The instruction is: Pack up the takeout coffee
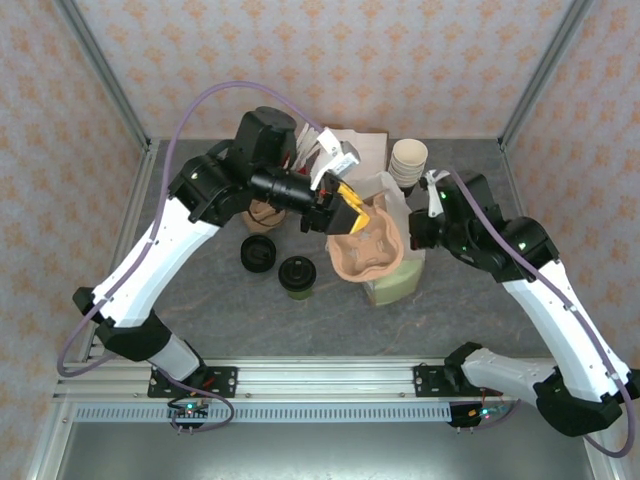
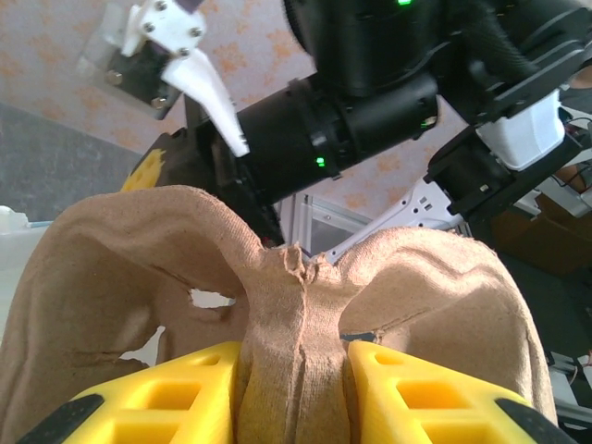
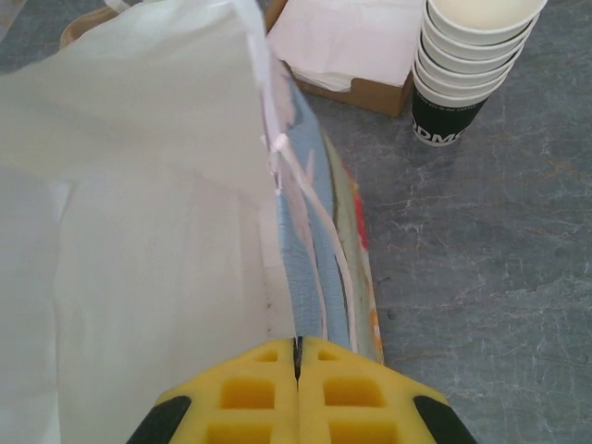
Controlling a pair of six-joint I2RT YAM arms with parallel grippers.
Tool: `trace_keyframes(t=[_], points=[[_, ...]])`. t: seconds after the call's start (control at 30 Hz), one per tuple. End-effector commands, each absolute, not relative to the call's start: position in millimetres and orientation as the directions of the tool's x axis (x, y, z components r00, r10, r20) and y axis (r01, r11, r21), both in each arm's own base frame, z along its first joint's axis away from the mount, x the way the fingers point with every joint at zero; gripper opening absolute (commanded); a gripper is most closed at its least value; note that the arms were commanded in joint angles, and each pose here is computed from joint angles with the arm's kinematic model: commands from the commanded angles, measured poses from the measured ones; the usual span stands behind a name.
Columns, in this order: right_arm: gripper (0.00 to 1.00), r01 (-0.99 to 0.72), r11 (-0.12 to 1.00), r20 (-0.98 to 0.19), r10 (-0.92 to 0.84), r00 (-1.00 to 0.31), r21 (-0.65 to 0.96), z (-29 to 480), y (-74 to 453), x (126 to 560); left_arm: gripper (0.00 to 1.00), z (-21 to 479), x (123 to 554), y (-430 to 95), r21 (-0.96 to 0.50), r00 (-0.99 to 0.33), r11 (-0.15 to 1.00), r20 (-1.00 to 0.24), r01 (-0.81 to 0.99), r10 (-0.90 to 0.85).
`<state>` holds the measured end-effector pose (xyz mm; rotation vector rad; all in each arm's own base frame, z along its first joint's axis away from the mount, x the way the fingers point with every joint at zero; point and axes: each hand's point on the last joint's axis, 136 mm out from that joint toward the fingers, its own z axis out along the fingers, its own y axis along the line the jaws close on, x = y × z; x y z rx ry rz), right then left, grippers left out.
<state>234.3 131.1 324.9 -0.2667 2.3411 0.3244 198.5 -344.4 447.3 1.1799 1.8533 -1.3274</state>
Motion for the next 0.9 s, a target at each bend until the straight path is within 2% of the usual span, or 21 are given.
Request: trace_keyframes(t=[0.0,0.4,0.87], points=[[0.0,-0.318,0.937,-0.717,-0.122,-0.687,0.145,324.0,134.4,232.4,0.33,454.5,195.1,-352.4,-0.46,-0.458,0.075,-0.83,0.885,0.319],[0.0,-0.345,0.921,-0.721,-0.115,-0.683,0.18,321.2,141.4,228.3,0.31,451.6,213.5,-371.1,-0.501,-0.495,0.069,-0.81,0.863,0.314],[0.0,-0.399,0.886,-0.728,-0.111,-0.676,0.235,326.0,150.2,217.3,0.31,406.3,252.0,-364.6,-0.551,-0.555,0.129,-0.743,0.825,0.374]])
